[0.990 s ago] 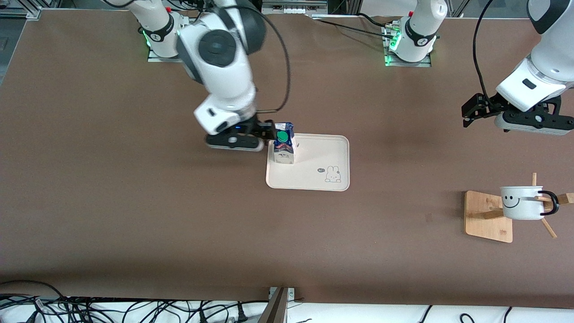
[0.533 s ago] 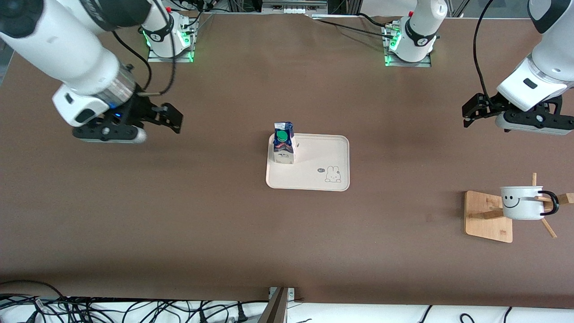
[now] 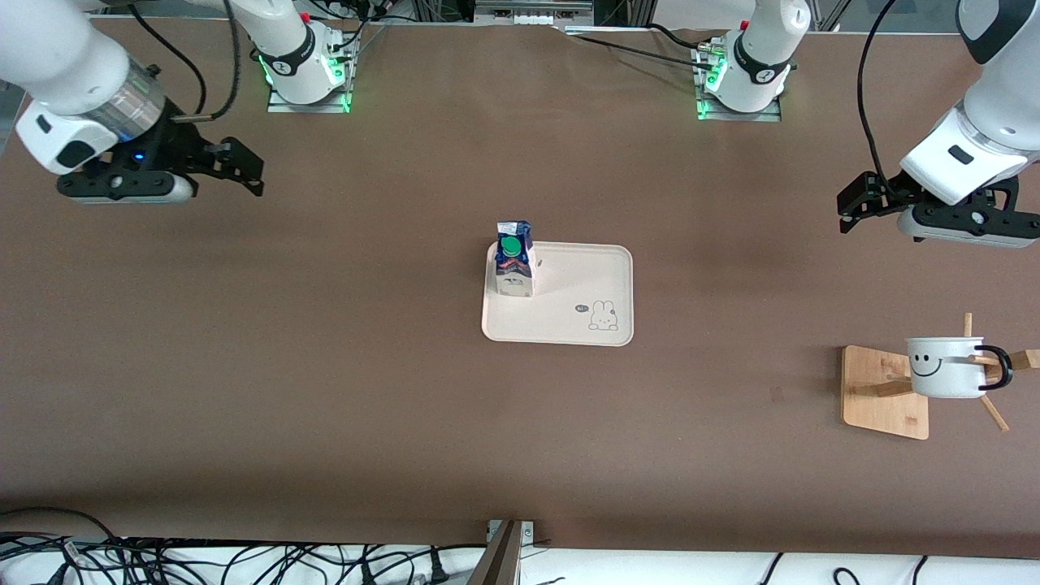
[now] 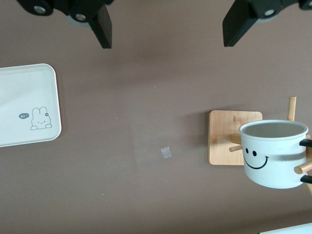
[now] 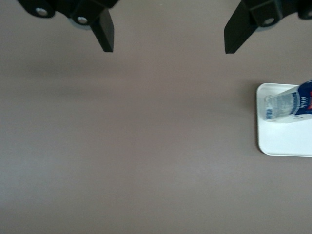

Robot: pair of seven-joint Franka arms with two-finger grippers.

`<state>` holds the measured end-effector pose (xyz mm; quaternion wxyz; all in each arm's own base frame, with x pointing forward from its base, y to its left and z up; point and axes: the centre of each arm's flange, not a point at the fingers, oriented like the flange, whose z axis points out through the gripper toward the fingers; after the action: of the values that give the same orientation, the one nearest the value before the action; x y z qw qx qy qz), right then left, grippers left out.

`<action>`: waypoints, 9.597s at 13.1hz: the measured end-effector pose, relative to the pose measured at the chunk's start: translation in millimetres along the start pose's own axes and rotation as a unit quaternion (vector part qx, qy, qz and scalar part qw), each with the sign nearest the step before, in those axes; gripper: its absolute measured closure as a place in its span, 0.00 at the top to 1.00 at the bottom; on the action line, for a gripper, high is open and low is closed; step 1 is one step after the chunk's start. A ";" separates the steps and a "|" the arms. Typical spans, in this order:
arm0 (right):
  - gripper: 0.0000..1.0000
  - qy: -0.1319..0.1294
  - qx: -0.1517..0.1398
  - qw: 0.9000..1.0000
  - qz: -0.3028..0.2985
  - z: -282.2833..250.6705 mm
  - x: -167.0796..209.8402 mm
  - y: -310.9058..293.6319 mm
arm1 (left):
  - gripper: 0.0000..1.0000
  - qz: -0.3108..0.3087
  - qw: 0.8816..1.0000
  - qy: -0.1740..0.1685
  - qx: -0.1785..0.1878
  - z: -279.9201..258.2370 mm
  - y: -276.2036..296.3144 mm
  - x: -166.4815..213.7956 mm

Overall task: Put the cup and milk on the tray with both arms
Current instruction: 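Open the right gripper and withdraw it from the carton, then move the left gripper to the white mug on the stand, then grasp the white mug rim with the left gripper, then lift the white mug off the stand peg with the left gripper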

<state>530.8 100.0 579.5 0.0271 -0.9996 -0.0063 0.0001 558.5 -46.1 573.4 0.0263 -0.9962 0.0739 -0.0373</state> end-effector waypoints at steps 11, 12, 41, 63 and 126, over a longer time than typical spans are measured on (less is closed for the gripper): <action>1.00 0.023 -0.012 0.999 -0.025 -12.8 13.6 31.3 | 1.00 -0.013 1.000 -0.010 -0.027 2.4 -3.4 -1.7; 1.00 0.031 -0.012 0.999 -0.025 -20.4 17.0 30.8 | 1.00 -0.024 0.999 -0.012 -0.043 5.0 -8.5 -1.6; 1.00 0.040 -0.012 0.999 -0.008 -31.1 27.0 49.5 | 1.00 -0.167 0.986 -0.010 -0.012 93.0 -69.3 71.2; 1.00 0.026 -0.014 0.999 0.012 -18.3 35.7 70.4 | 1.00 -0.176 0.970 0.165 0.011 170.3 -139.0 45.3; 1.00 0.063 -0.026 0.998 -0.003 -26.3 42.6 62.2 | 0.09 -0.015 0.987 0.140 -0.079 121.6 126.7 46.8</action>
<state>574.2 37.0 602.4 0.0015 -0.9979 -0.0071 -0.0636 595.8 -172.5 448.2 -0.0641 -0.9810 0.0648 -0.1713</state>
